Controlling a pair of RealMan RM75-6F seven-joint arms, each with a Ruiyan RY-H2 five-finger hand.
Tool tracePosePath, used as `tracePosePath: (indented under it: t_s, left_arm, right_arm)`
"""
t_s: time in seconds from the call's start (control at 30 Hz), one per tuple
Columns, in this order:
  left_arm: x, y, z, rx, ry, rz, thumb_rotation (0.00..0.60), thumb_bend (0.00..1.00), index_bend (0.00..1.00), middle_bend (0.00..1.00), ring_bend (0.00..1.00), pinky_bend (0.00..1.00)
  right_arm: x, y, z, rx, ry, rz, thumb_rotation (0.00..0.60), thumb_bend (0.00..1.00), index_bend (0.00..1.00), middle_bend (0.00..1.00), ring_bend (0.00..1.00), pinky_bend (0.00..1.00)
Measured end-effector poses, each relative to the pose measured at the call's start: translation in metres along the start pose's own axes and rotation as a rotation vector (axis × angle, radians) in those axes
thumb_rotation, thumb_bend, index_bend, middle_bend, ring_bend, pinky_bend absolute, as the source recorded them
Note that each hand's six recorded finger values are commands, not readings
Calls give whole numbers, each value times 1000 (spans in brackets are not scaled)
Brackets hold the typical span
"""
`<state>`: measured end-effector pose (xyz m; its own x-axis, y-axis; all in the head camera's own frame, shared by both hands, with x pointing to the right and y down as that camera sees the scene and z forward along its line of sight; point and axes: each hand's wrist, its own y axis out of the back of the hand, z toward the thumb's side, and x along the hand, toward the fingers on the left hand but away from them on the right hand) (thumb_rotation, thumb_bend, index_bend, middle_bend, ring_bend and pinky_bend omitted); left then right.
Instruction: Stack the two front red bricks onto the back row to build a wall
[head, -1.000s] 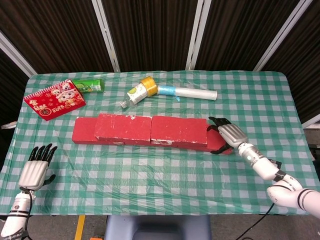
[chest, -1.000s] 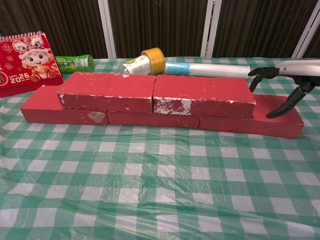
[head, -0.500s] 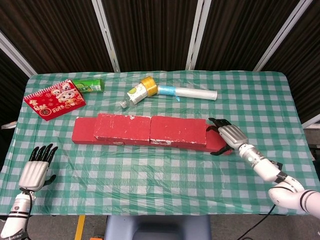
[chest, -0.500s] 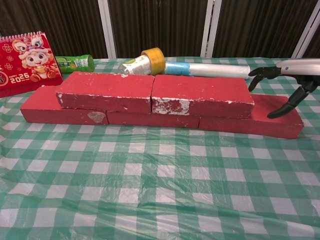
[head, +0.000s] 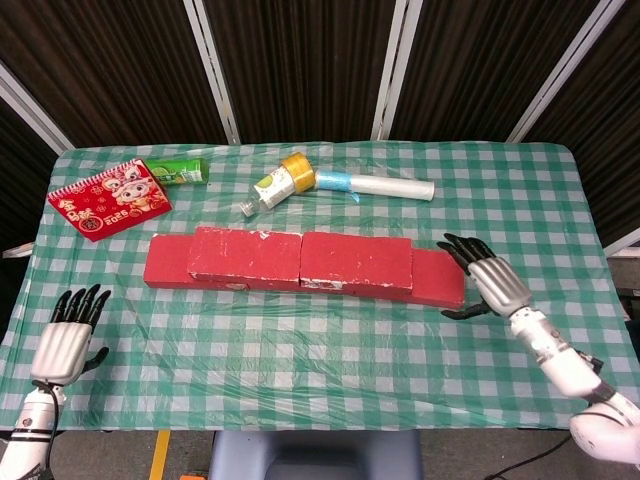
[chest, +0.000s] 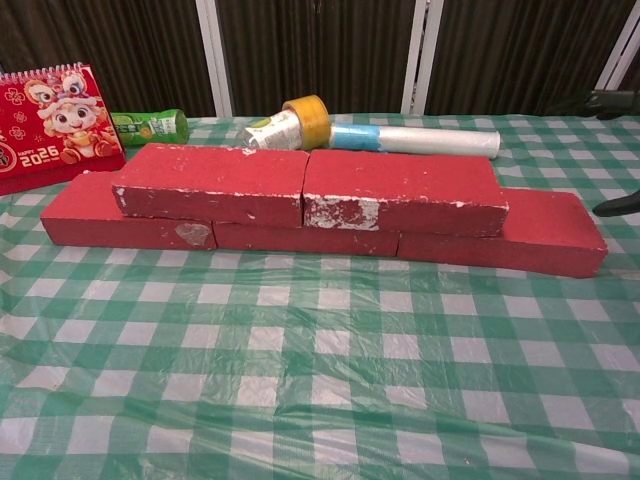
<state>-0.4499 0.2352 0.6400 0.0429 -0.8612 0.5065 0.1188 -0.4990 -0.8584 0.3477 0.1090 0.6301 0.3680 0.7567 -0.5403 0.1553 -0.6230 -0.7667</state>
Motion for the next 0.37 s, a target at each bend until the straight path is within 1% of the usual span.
tracePosePath:
  t_s: [0.1, 0.17, 0.27, 0.37]
  left_arm:
    - [-5, 9, -1, 4, 9, 37, 600, 266, 0, 0, 0, 35]
    - [-9, 16, -1, 7, 17, 64, 600, 266, 0, 0, 0, 35]
    - [-14, 24, 0, 10, 24, 95, 600, 268, 0, 0, 0, 35]
    - [-17, 27, 1, 15, 28, 98, 600, 271, 0, 0, 0, 35]
  right_arm:
    - [41, 3, -7, 53, -28, -127, 555, 17, 0, 0, 0, 0]
    - [77, 2, -13, 117, -79, -199, 562, 26, 0, 0, 0, 0]
    - [117, -1, -15, 206, -154, -255, 562, 29, 0, 0, 0, 0]
    - [140, -3, -14, 221, -218, -268, 561, 29, 0, 0, 0, 0]
